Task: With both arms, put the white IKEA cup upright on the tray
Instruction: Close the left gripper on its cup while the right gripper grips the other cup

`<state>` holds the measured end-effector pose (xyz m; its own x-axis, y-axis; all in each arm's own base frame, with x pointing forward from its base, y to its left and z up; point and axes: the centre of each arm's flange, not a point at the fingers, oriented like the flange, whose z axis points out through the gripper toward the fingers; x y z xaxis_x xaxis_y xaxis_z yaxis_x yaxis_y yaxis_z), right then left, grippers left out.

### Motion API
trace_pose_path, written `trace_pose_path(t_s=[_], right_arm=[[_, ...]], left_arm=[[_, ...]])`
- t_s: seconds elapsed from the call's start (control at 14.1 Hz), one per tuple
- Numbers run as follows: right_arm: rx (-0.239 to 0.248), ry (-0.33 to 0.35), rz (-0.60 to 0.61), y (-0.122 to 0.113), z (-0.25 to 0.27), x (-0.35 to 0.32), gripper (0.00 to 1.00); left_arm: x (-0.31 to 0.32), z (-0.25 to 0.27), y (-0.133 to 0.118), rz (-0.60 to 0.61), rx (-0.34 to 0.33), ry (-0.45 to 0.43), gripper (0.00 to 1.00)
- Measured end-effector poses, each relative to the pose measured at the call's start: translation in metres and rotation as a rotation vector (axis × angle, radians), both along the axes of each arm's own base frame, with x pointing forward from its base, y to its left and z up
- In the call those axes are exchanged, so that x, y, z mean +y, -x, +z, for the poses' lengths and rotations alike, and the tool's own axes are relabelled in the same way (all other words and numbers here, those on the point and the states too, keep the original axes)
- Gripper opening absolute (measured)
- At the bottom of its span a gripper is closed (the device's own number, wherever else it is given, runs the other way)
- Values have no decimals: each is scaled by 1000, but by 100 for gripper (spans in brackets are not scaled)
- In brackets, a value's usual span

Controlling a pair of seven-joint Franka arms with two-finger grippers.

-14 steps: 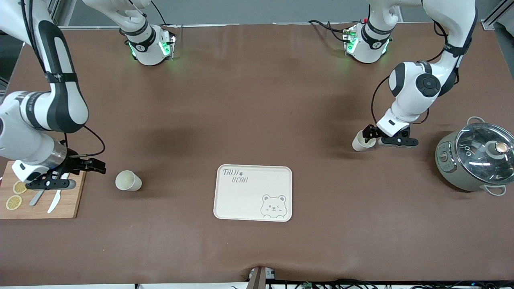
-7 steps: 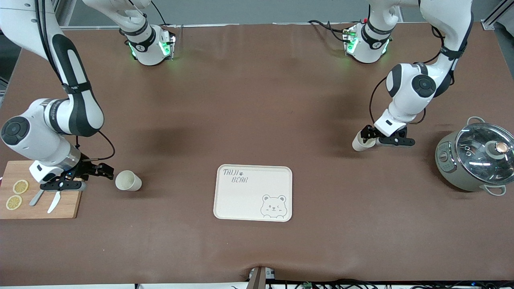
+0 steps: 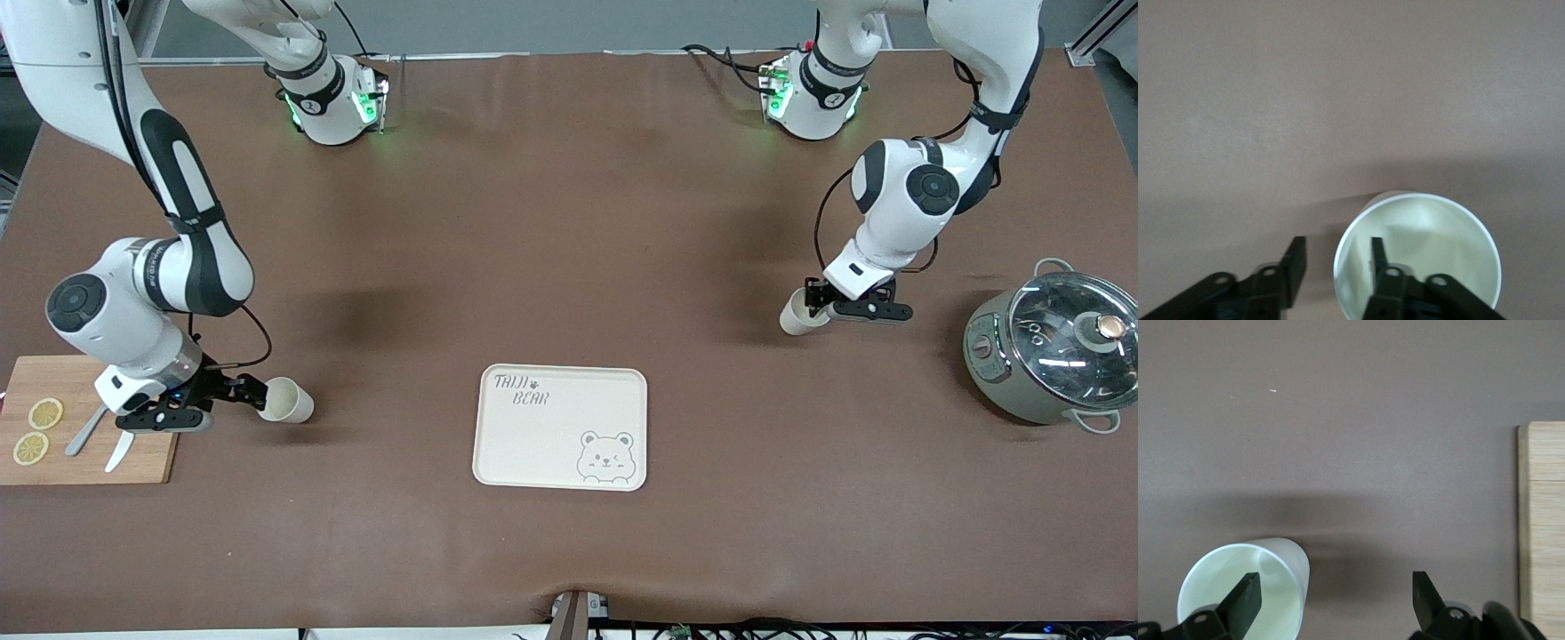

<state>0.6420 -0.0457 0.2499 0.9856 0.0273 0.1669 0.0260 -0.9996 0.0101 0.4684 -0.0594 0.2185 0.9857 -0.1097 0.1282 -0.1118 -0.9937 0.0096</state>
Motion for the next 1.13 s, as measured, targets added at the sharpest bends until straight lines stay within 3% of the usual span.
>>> trace_pose_path(t_s=[0.21, 0.28, 0.78, 1.06, 1.13], right_arm=[[5, 1, 4, 0, -12, 3, 100], [3, 1, 4, 0, -16, 3, 100], [1, 4, 4, 1, -38, 3, 100], [-2, 4, 4, 1, -38, 3, 100], [-2, 4, 4, 1, -38, 3, 91]], left_arm=[[0, -1, 2, 0, 4, 0, 8], [-2, 0, 2, -3, -1, 1, 5], [-3, 2, 2, -5, -4, 2, 4], [-5, 13, -12, 15, -39, 9, 4], [-7, 18, -17, 19, -49, 12, 4]])
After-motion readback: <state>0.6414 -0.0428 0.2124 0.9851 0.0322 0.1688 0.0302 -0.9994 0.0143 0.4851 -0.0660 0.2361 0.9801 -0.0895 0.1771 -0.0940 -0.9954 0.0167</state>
